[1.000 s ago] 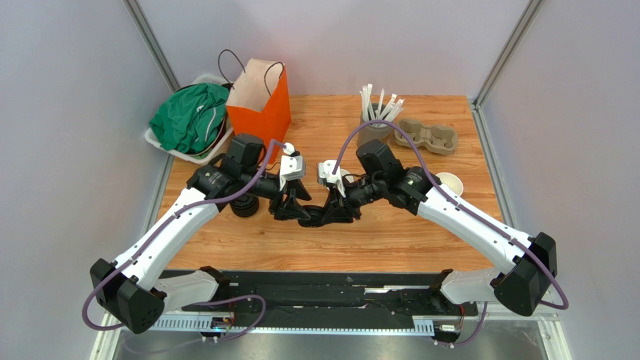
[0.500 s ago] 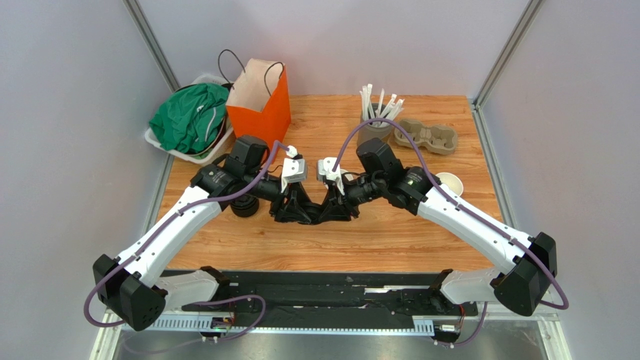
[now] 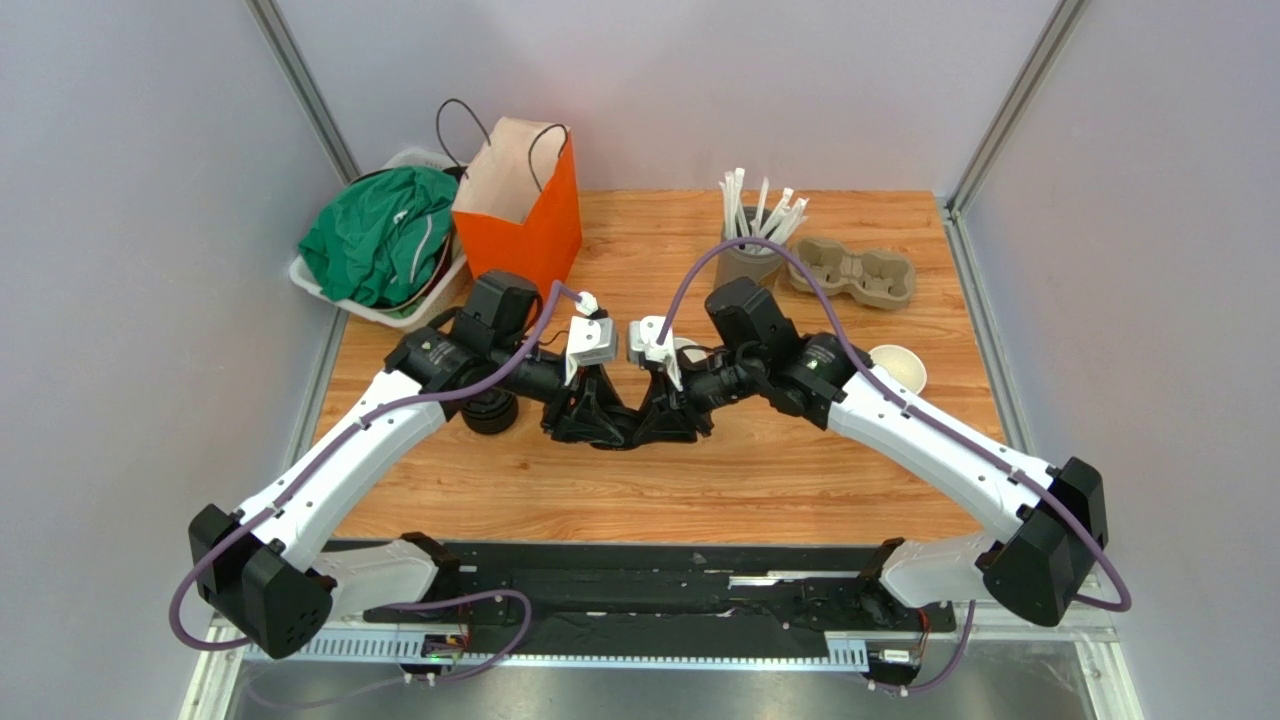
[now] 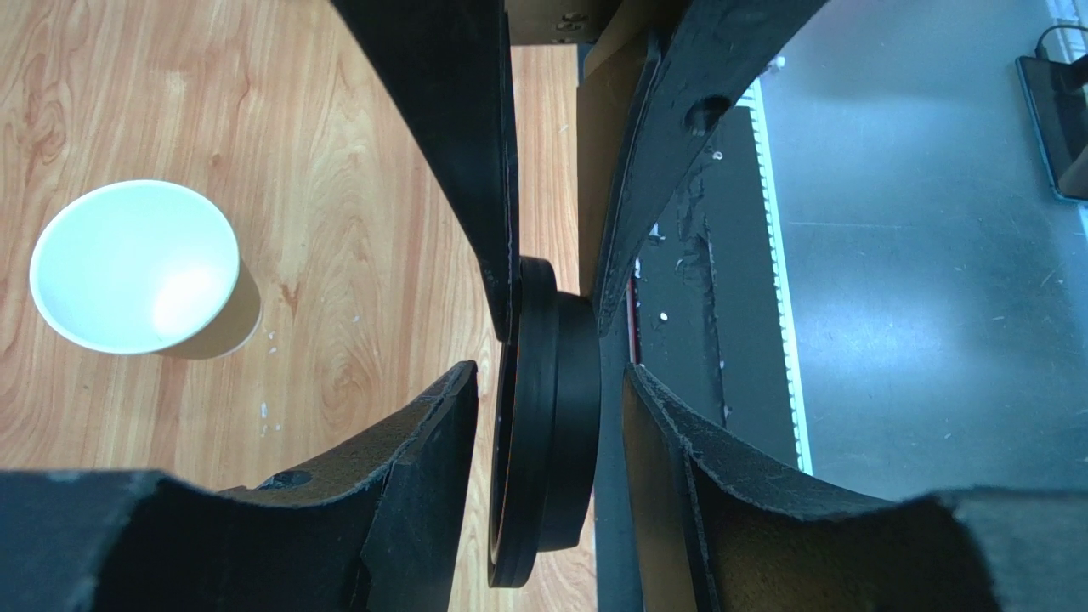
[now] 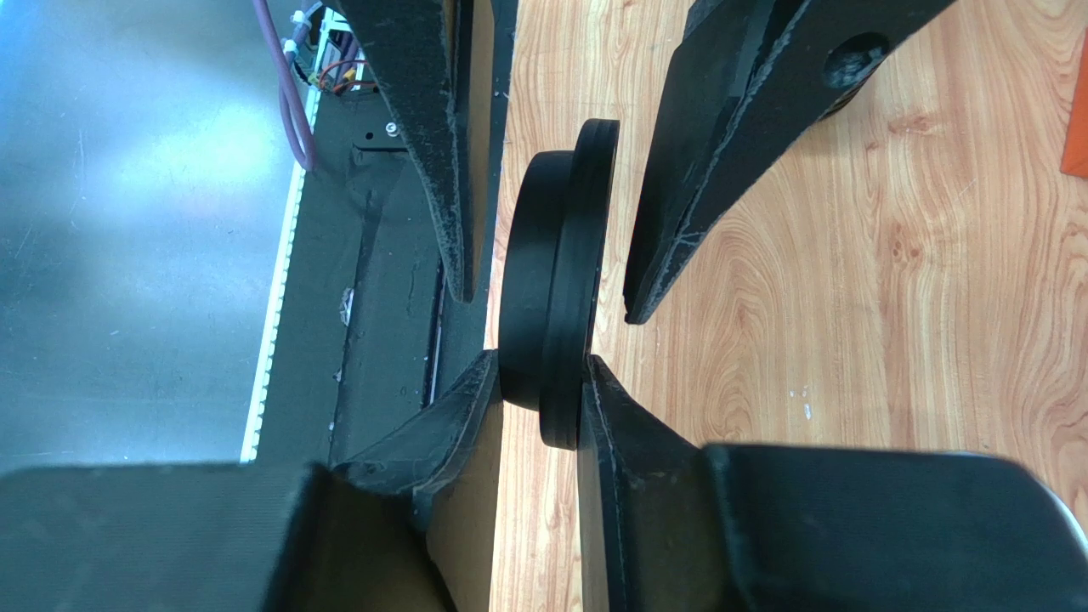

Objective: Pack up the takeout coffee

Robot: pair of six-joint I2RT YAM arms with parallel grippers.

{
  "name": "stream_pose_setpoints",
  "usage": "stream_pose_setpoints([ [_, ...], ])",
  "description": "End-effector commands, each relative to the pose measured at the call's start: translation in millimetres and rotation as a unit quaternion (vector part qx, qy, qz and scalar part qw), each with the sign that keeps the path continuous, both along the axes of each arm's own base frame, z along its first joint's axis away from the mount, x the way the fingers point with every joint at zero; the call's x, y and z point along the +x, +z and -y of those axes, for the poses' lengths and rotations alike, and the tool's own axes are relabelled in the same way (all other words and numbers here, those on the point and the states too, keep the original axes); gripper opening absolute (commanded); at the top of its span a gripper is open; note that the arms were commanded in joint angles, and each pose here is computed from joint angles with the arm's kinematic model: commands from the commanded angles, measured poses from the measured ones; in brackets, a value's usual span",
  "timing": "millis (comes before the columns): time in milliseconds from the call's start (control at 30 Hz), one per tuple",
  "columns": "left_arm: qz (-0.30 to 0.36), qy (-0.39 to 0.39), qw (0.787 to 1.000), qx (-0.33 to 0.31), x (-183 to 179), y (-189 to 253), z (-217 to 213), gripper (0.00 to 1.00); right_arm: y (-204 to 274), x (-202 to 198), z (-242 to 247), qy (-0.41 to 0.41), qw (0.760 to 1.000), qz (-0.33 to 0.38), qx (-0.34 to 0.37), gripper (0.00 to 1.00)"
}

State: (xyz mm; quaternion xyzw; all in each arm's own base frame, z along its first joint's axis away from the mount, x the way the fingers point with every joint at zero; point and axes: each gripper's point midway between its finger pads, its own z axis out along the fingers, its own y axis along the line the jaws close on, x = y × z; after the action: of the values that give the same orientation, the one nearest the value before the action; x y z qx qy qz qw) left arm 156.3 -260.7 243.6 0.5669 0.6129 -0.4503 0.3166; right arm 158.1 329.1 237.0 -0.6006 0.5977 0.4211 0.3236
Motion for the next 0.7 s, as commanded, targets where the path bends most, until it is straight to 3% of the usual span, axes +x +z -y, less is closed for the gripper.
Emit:
stream_pose_setpoints([
  [0,0.012,-0.013,1.000,-0.017,-1.0,5.7,4.2,0.53,13.7,4.4,-10.5,-0.001,1.000,0.018,0.019,0.15],
  [333,0.010,-0.017,1.000,-0.004,-3.0,-3.0,3.6,0.47,21.4,4.7,-8.6,-0.008,0.999,0.032,0.025,0.15],
  [667,0.015,-0.016,1.000,-0.001,-2.5,-4.5,3.5,0.28,17.1,9.0,-8.8,-0.015,0.999,0.035,0.019,0.18],
])
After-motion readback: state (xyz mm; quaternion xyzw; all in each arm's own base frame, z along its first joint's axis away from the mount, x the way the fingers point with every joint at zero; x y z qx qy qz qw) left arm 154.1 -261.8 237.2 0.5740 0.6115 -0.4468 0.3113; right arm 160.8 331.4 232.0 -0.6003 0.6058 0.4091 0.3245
